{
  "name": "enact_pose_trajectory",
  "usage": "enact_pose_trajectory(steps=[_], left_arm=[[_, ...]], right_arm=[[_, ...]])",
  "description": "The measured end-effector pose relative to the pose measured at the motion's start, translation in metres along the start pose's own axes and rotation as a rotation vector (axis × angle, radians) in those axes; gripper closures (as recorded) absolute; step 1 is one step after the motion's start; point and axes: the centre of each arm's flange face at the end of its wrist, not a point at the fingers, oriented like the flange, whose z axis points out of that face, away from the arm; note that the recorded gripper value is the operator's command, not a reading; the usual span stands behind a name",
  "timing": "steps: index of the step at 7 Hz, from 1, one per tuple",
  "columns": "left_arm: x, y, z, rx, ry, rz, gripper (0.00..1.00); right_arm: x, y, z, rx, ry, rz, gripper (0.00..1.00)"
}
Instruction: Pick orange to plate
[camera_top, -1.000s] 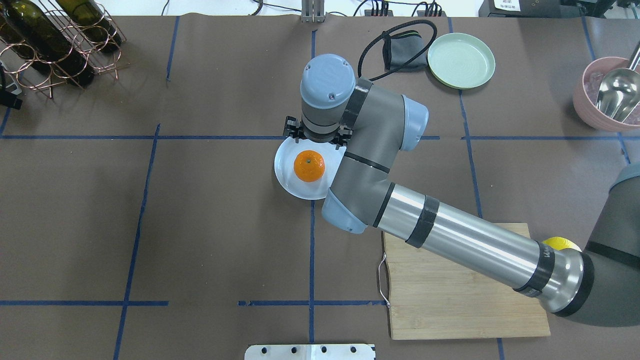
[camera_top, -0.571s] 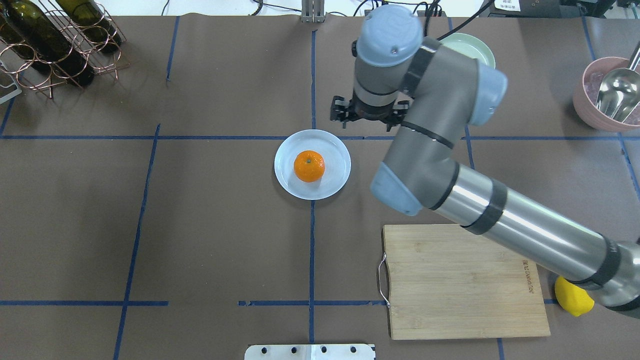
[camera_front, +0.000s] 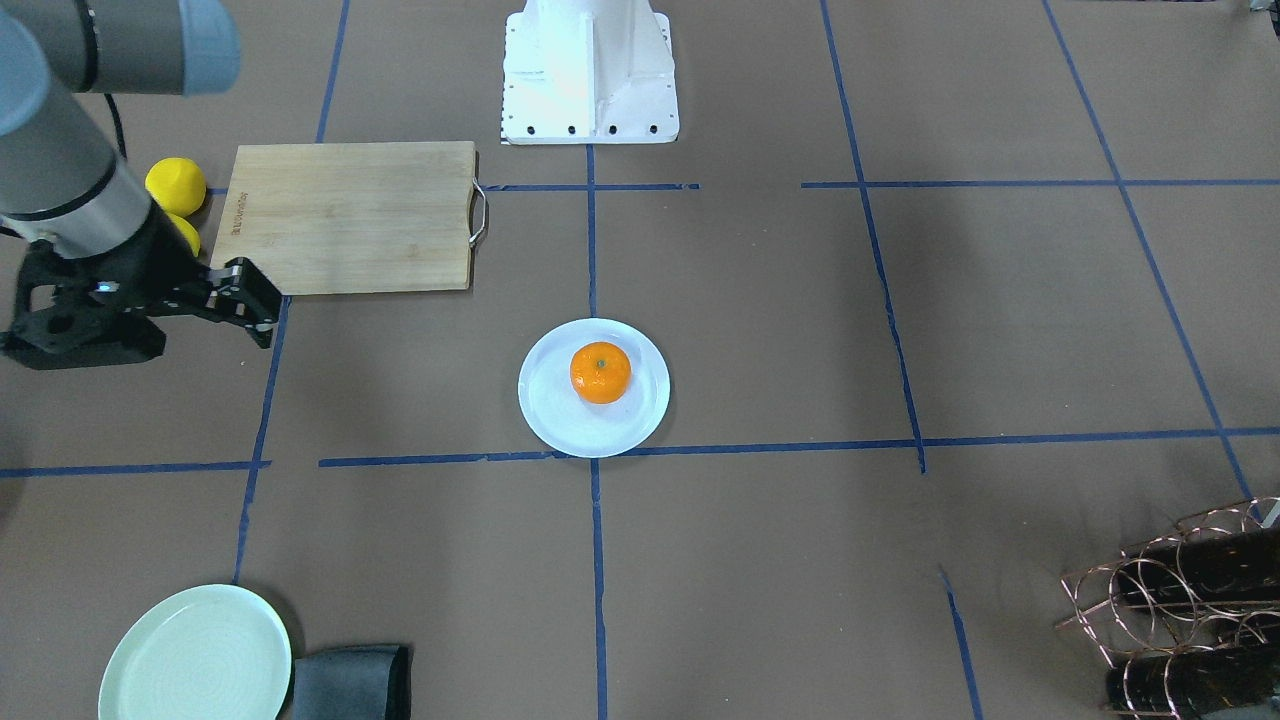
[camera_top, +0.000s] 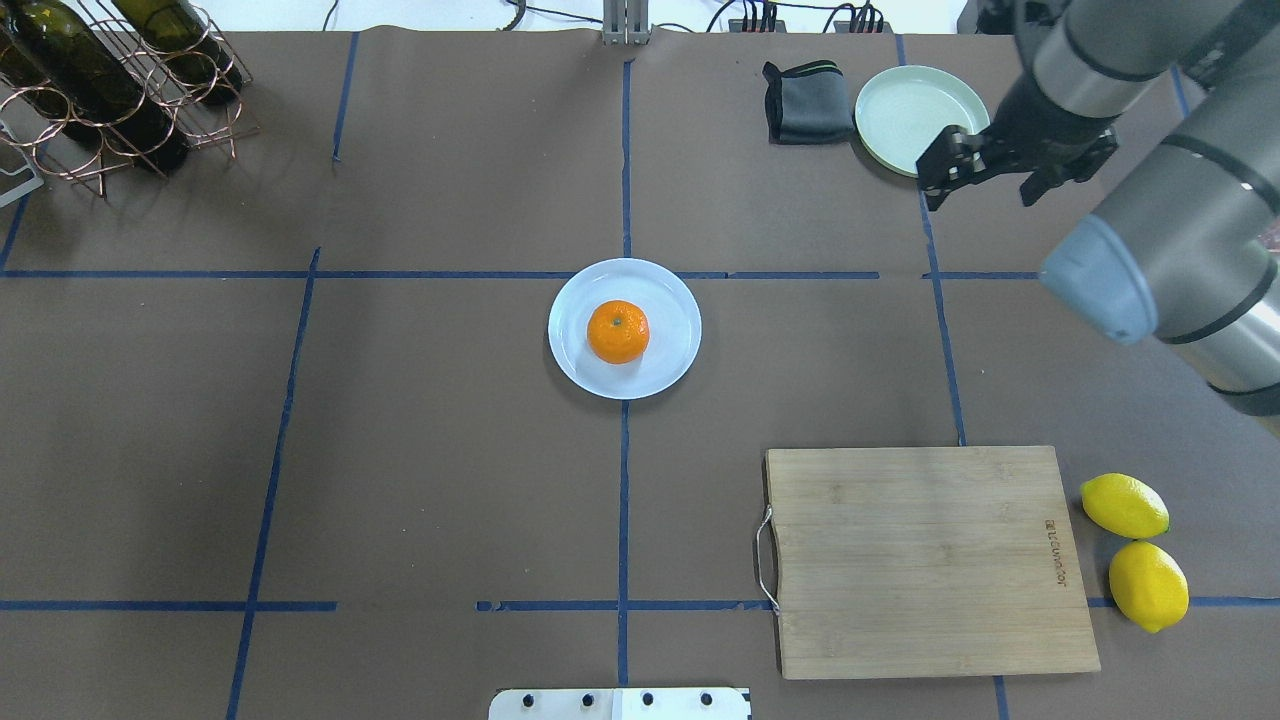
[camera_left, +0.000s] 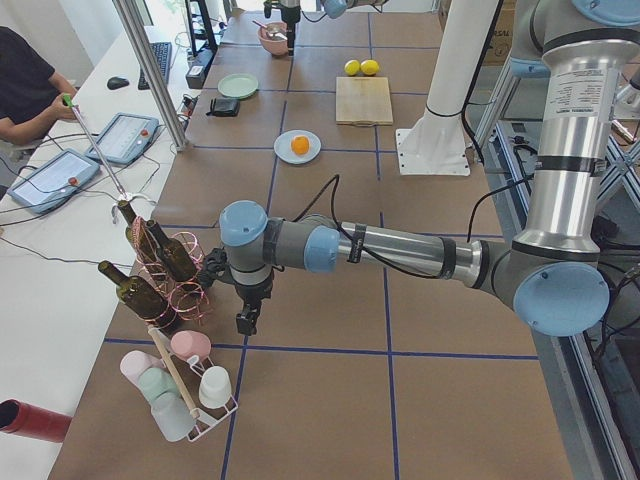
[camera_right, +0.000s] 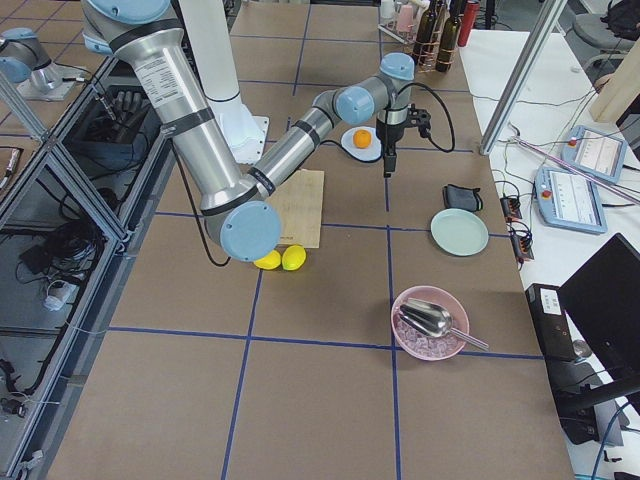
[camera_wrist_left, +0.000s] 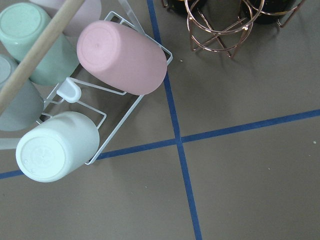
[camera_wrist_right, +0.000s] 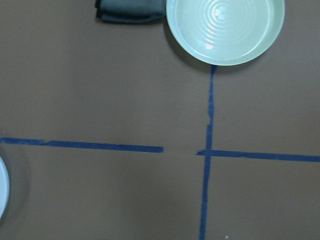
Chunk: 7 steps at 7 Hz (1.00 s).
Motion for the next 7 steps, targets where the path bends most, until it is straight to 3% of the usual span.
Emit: enact_pose_trajectory(steps=[2, 4, 7], left_arm=[[-0.008, 0.02, 0.008, -0.015, 0.075, -0.016, 0.0], [-0.011, 0.025, 0.007, -0.015, 0.085, -0.027, 0.0], [-0.013, 0.027, 0.009, -0.019, 0.086, -0.033, 0.0]], right_arm=[[0.112, 0.003, -0.007, -0.03, -0.002, -0.052, 0.0], [0.207, 0.016, -0.006, -0.052, 0.013, -0.075, 0.0], [0.351, 0.042, 0.002, -0.093, -0.022, -0.091, 0.0]])
